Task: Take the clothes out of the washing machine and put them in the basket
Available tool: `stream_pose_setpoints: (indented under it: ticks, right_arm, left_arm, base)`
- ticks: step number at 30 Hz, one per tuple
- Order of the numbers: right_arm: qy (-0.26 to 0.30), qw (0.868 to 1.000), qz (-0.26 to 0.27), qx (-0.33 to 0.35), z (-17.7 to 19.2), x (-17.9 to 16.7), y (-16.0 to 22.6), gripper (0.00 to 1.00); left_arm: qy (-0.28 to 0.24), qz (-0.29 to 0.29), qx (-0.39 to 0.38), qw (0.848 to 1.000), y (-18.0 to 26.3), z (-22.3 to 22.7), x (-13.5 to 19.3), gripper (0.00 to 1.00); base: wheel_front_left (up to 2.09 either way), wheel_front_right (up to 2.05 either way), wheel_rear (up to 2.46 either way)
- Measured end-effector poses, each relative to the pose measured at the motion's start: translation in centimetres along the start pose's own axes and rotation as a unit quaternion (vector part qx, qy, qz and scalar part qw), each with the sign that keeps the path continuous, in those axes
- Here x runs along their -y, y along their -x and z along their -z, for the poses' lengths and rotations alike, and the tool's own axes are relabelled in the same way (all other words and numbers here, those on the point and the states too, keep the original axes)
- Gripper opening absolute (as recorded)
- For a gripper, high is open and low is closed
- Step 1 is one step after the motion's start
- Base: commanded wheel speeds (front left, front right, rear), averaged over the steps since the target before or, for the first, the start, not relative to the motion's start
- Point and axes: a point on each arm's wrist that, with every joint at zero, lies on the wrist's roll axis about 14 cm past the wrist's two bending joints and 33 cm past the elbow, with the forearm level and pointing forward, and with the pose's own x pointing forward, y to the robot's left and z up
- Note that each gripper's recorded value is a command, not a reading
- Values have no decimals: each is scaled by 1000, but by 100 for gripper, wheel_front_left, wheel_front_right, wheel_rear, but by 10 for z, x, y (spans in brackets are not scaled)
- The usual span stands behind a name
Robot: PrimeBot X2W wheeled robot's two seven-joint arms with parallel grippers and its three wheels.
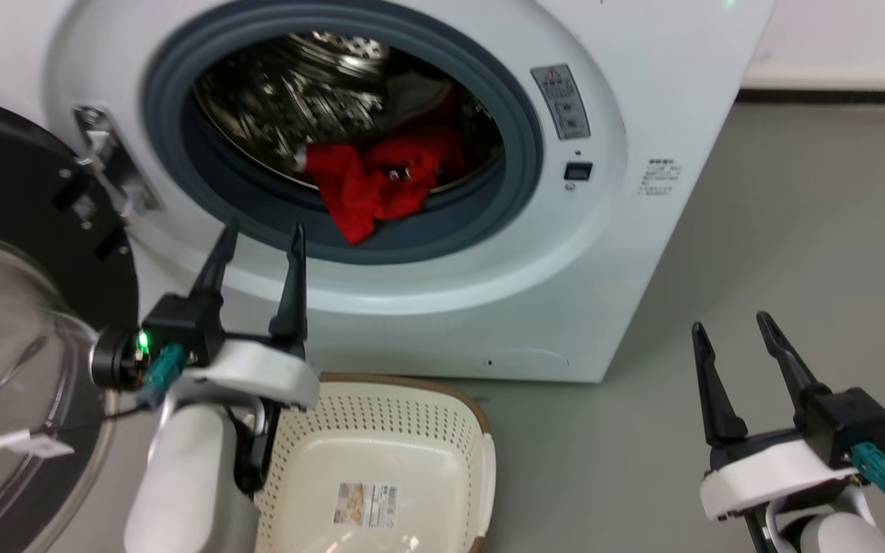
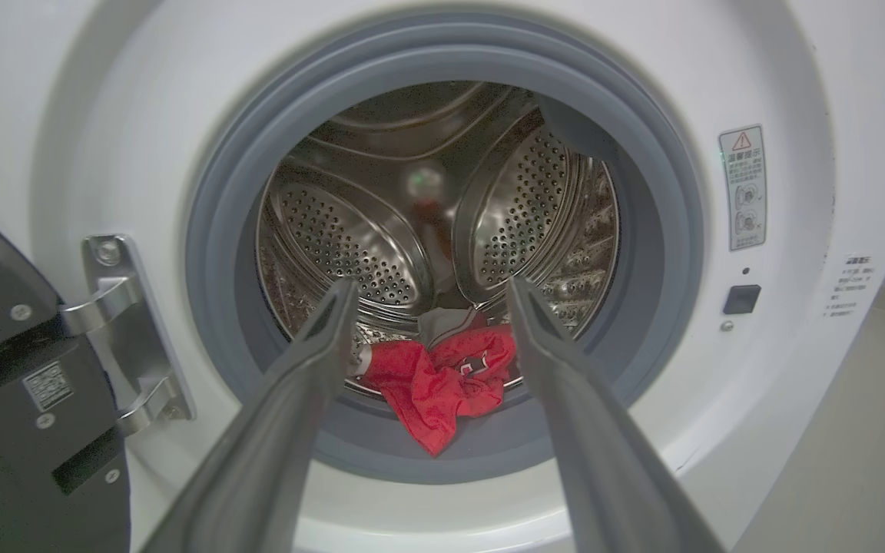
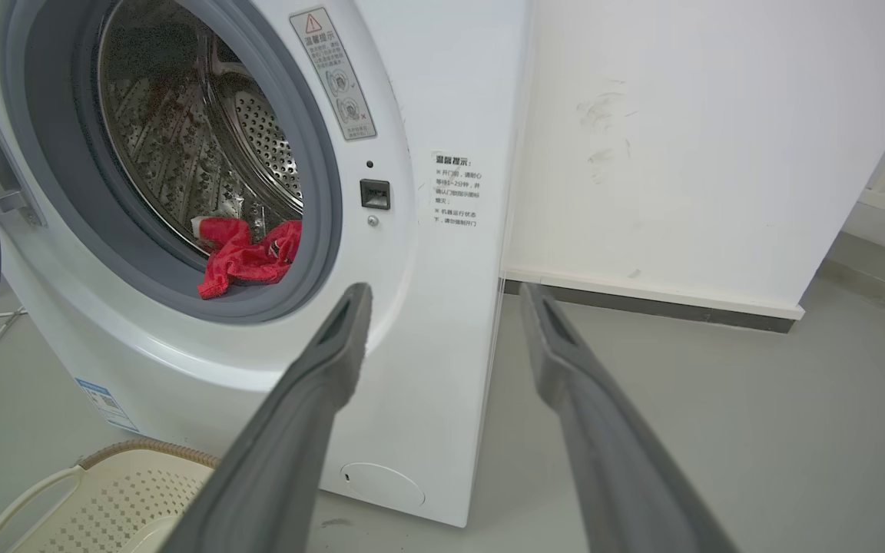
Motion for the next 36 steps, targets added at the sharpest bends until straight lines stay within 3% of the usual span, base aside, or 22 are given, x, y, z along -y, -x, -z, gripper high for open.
stream_pose_setpoints:
  ticks: [10,22,28,36]
  right_arm:
    - [-2,1000,12,-22,22,12,-17,100]
    - [-25,996,49,-66,66,40,-20,100]
    - [-38,992,68,-100,90,51,-13,100]
    - [-47,987,86,-123,106,61,-8,100]
  left_arm:
    - [-13,44,-63,997,-78,55,11,100]
    - [-28,101,-185,977,-169,141,38,100]
    - [-57,124,-261,956,-201,183,49,100]
    - [-74,124,-377,915,-215,239,48,100]
  base:
    - [0,0,0]
    - [0,0,0]
    - [0,0,0]
    - [0,0,0]
